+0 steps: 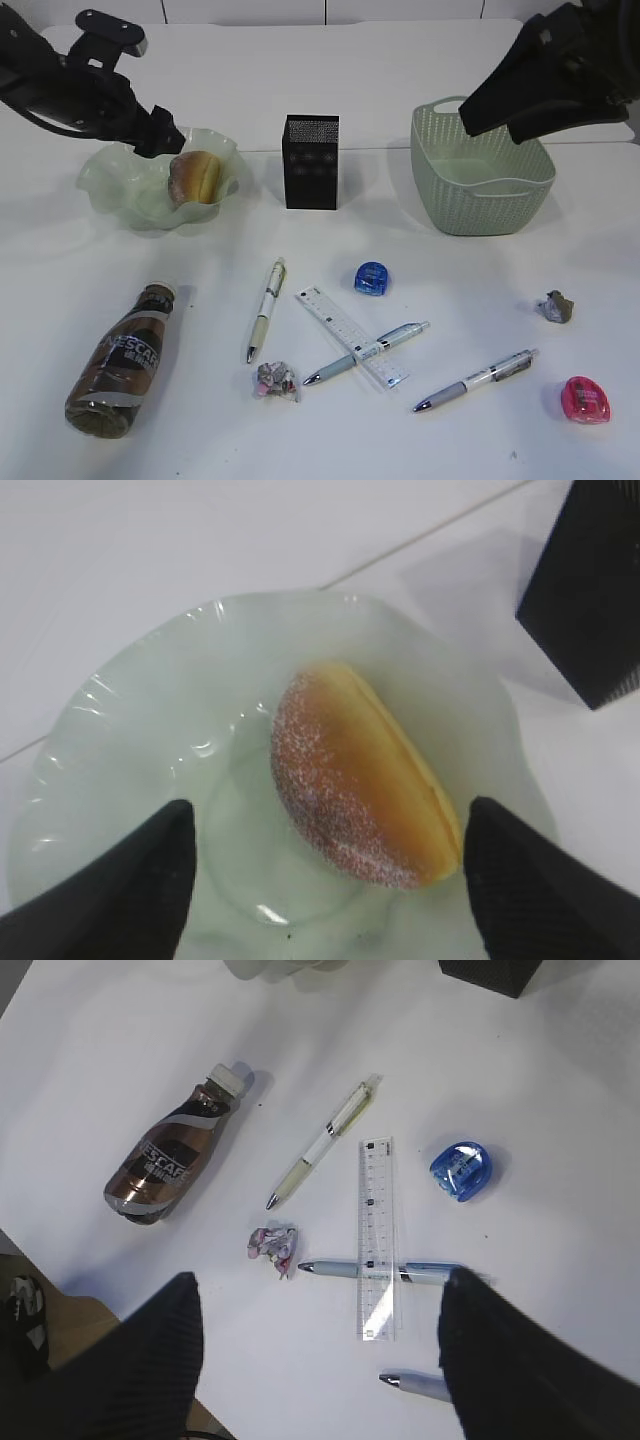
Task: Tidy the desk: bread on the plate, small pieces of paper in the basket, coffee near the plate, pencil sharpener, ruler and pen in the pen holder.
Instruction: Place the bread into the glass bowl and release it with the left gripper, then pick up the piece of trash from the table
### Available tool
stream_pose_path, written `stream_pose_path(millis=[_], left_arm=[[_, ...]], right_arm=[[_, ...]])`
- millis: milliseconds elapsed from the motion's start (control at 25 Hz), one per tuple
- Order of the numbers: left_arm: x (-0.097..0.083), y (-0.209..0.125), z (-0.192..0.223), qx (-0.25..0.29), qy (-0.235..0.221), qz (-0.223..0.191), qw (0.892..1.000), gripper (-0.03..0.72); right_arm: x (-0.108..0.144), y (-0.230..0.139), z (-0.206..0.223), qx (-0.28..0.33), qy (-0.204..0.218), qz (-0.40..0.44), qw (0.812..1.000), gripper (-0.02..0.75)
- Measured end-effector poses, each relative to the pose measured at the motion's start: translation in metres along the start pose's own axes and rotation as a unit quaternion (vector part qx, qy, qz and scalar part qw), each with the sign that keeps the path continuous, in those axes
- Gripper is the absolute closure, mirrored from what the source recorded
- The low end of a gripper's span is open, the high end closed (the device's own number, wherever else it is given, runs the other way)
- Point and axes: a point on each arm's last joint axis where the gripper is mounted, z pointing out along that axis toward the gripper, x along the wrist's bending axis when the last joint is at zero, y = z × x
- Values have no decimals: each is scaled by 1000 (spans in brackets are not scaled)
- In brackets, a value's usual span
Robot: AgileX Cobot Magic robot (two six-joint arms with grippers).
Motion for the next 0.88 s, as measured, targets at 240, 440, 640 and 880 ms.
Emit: stream_pose_path(millis=[240, 440, 640, 880], left_arm=[[4, 12, -13, 80, -12, 45, 996, 125], [8, 33, -34, 133, -16, 13, 991, 162], [7, 51, -59, 186, -33, -31, 981, 165], [7, 68, -84, 205, -38, -52, 977, 165]], right_arm=[[0, 0, 0, 0, 0, 0, 1000, 169], [0, 0, 0, 0, 0, 0, 1000, 169], [2, -3, 0, 14, 9, 0, 1000, 169], [4, -5, 0, 30, 20, 0, 999, 169]])
